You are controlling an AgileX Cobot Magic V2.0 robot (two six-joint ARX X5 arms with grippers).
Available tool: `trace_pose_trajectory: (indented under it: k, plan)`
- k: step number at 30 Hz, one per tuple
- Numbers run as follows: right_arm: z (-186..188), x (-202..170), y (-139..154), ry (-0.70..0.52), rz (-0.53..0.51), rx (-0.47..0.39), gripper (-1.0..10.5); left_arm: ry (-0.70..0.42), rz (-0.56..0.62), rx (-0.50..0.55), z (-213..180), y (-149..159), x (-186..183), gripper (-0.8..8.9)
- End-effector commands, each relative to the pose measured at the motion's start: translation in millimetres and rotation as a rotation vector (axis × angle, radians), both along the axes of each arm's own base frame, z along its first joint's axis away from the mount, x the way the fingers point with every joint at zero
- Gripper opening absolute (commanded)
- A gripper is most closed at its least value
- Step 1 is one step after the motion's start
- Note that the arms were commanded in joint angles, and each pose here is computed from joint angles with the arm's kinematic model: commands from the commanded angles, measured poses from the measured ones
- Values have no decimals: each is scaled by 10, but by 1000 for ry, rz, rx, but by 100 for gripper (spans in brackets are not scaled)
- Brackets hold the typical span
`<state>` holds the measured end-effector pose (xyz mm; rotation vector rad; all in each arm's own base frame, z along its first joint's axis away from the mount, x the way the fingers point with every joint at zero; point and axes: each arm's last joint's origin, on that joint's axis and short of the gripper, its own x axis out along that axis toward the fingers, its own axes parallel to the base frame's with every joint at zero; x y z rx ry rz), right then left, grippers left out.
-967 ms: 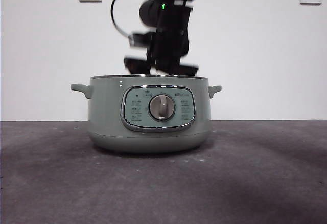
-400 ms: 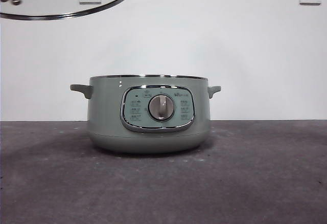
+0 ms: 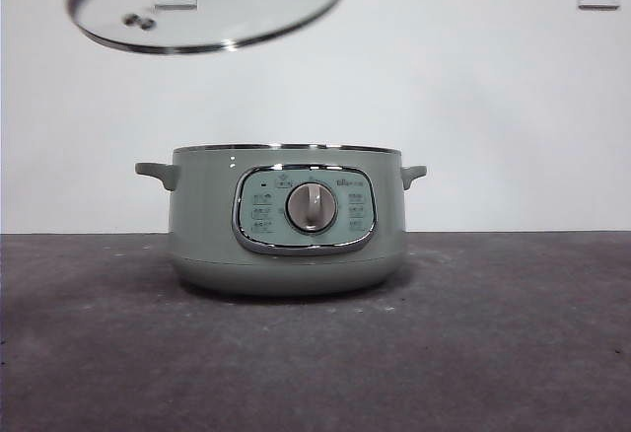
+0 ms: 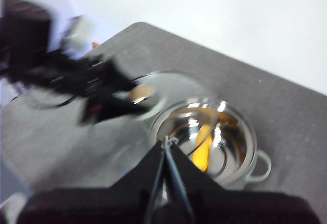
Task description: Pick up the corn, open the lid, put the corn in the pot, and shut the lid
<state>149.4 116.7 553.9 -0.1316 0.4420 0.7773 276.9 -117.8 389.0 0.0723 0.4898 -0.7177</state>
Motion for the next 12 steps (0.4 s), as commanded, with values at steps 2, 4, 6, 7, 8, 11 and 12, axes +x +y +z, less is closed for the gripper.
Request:
trace_pose_trajectory:
  k: [2, 4, 6, 7, 8, 11, 12]
  plan:
    - [-136, -318, -208, 52, 11, -20, -12, -75, -12, 4, 23, -177, 178, -8]
    - [-203, -461, -318, 60, 9, -21, -12, -77, -21, 2, -34, -251, 282, -8]
    - [-280, -592, -419, 70, 5, -19, -12, -78, -27, 2, -104, -316, 366, -8]
    - [-331, -668, -478, 81, -1, -14, -12, -76, -28, 5, -159, -358, 419, -8]
    - [-374, -713, -512, 88, -3, -15, -12, -76, -22, 10, -198, -385, 457, -8]
    - [-512, -870, -634, 104, -12, -13, -12, -67, 3, 38, -332, -465, 562, -8]
    - [-551, -912, -667, 111, -18, -9, -12, -65, 4, 44, -370, -480, 593, -8]
